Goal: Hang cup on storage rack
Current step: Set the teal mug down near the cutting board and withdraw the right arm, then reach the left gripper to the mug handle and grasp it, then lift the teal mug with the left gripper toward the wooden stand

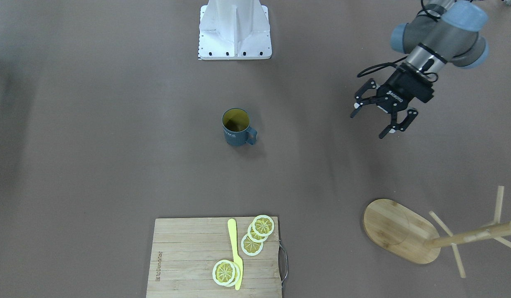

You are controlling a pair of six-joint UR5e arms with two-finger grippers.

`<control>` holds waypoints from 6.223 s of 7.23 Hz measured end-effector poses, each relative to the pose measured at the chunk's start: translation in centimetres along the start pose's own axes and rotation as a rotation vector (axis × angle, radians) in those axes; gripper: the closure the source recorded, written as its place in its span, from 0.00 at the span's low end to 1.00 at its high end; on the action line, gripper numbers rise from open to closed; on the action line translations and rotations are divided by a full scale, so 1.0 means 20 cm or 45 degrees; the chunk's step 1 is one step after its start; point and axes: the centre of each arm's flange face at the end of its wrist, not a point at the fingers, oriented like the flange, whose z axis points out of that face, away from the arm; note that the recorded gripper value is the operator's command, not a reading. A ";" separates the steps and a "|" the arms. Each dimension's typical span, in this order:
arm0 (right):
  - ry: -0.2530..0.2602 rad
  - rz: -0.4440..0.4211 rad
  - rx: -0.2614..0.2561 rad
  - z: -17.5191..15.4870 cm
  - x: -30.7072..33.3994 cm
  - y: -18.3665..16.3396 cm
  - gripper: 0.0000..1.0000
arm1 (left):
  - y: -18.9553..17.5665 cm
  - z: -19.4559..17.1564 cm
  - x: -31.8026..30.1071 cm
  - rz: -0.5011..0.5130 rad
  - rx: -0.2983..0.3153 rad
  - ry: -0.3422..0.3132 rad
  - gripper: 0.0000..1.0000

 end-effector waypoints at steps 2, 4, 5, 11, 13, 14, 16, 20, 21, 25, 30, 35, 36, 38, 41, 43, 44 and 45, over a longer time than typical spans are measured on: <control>0.003 0.017 -0.014 0.02 0.03 0.02 0.00 | 0.04 0.32 0.27 0.008 0.021 0.010 0.02; 0.004 0.040 -0.030 0.06 0.05 0.02 0.00 | 0.04 0.57 0.47 0.014 0.033 0.013 0.02; 0.004 0.056 -0.031 0.07 0.06 0.01 0.00 | 0.03 0.64 0.53 0.016 0.034 0.021 0.02; -0.036 0.112 0.136 0.20 0.16 -0.05 0.00 | 0.02 0.80 0.77 0.032 -0.028 0.034 0.03; -0.041 0.109 0.146 0.17 0.14 -0.05 0.00 | 0.08 0.84 0.82 0.038 -0.036 0.026 0.35; -0.042 0.109 0.147 0.17 0.13 -0.05 0.00 | 0.08 0.84 0.84 0.039 -0.033 0.029 0.38; -0.041 0.107 0.149 0.17 0.13 -0.05 0.00 | 0.06 0.85 0.87 0.042 -0.024 0.039 0.43; -0.038 0.106 0.151 0.17 0.13 -0.05 0.00 | 0.02 0.92 0.92 0.048 -0.022 0.045 0.49; -0.037 0.105 0.152 0.17 0.13 -0.05 0.00 | 0.01 0.93 0.93 0.049 -0.018 0.048 0.49; -0.035 0.104 0.151 0.17 0.13 -0.06 0.00 | -0.03 0.93 0.96 0.046 -0.002 0.065 0.52; -0.031 0.104 0.152 0.17 0.13 -0.06 0.00 | -0.04 0.91 1.02 0.038 0.031 0.114 0.69; -0.029 0.102 0.157 0.17 0.14 -0.06 0.00 | -0.05 0.88 1.04 0.034 0.069 0.150 0.96; -0.028 0.102 0.157 0.17 0.14 -0.06 0.00 | -0.06 0.88 1.04 0.033 0.076 0.156 1.00; -0.028 0.102 0.156 0.17 0.14 -0.06 0.00 | -0.07 0.86 1.03 0.005 0.097 0.175 1.00; -0.027 0.106 0.151 0.18 0.15 -0.05 0.00 | -0.10 0.82 1.03 -0.171 0.140 0.222 1.00; -0.026 0.108 0.147 0.19 0.15 -0.04 0.00 | -0.15 0.78 1.01 -0.407 0.177 0.284 1.00; -0.026 0.109 0.147 0.19 0.16 -0.04 0.00 | -0.18 0.76 0.99 -0.539 0.196 0.317 1.00; -0.026 0.110 0.147 0.19 0.16 -0.04 0.00 | -0.22 0.73 0.96 -0.667 0.214 0.349 1.00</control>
